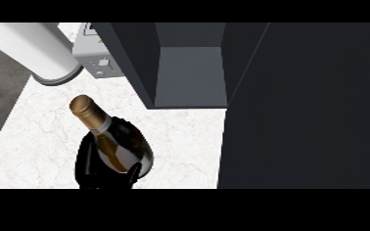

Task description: Pick up the wine, place it into the cabinet and close the cabinet

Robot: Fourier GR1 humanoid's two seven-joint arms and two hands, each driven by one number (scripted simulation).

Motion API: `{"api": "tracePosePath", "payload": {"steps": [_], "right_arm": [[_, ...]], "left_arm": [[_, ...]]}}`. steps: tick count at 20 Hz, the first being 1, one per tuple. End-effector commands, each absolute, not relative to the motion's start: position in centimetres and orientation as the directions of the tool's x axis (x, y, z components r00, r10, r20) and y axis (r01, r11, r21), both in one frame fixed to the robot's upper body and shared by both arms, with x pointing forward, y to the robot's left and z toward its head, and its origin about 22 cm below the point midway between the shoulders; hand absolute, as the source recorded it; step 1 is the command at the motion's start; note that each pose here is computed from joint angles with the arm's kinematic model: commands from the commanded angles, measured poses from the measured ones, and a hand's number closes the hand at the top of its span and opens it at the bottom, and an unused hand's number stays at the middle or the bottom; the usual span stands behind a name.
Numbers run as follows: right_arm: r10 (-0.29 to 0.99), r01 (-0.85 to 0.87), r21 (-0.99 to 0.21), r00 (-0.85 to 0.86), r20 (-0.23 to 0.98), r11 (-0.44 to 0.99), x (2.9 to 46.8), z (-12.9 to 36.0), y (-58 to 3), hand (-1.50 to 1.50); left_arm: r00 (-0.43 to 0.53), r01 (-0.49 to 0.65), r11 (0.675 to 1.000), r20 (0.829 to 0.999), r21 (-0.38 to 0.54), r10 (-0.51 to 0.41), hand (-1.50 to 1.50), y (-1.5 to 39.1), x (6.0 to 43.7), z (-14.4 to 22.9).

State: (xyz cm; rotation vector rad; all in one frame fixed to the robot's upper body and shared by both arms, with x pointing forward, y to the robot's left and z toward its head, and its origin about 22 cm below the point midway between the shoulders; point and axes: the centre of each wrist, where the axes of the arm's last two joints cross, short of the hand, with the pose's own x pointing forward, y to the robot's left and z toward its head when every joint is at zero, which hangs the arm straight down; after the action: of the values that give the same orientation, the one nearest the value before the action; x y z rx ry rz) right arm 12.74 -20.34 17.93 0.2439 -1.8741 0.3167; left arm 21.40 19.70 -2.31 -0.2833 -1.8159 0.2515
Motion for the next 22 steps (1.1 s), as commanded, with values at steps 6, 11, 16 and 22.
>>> {"api": "tracePosePath", "payload": {"steps": [6,11,16,22], "right_arm": [[-0.111,-0.386,-0.035,-0.351,0.93,0.922,8.4,20.9,-21.2,-1.5],[-0.102,-0.383,-0.045,-0.356,0.929,0.923,8.6,20.6,-21.3,-1.5],[-0.102,-0.39,-0.048,-0.355,0.929,0.919,9.7,20.1,-21.2,-1.5],[-0.098,-0.376,-0.047,-0.358,0.928,0.925,9.9,20.4,-21.8,-1.5]], "left_arm": [[-0.238,0.069,0.945,0.914,-0.321,0.328,1.5,15.1,24.1,4.5],[-0.179,0.012,0.942,0.926,-0.336,0.333,1.5,11.2,26.2,5.7],[-0.158,-0.009,0.964,0.952,-0.266,0.262,1.5,9.9,29.5,5.0],[-0.157,-0.066,0.973,0.965,-0.223,0.21,1.5,7.8,30.2,5.1]]}}
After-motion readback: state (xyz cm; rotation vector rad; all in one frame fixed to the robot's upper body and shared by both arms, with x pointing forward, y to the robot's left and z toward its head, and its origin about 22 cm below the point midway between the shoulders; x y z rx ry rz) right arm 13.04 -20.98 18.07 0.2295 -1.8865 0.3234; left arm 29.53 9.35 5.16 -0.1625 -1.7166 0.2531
